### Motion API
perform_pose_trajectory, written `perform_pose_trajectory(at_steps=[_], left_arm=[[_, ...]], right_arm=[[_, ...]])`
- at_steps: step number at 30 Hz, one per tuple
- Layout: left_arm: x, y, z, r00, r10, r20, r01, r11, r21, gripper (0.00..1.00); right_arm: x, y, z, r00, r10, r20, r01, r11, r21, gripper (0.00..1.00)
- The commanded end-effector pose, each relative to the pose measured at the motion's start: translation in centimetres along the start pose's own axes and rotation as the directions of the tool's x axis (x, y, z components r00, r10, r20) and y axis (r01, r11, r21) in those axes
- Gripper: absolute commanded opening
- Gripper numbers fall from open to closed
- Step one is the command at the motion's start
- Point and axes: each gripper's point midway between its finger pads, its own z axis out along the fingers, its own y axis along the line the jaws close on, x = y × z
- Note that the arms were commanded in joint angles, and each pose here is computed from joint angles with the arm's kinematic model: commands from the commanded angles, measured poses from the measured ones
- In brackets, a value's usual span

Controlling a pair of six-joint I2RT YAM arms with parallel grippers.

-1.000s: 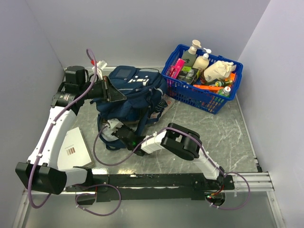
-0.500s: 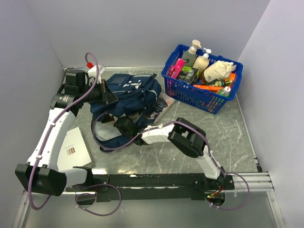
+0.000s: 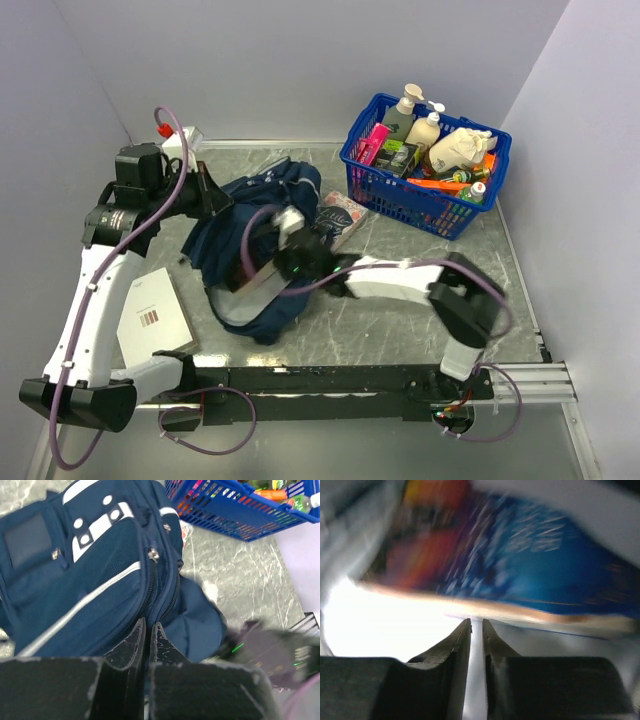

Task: Pack the student bag
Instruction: Place the book in the student bag, then move the book to the center of the board.

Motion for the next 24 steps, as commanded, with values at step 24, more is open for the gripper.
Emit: perform_pose_trajectory(at_steps=[24], left_arm=[[-1.6, 2.8, 5.5, 0.991, 0.126, 0.045, -0.125, 0.992, -0.027, 0.01]], right_arm=[[-0.2, -20.7, -5.9, 0.763, 0.634, 0.124, -0.62, 0.665, 0.417, 0.65]])
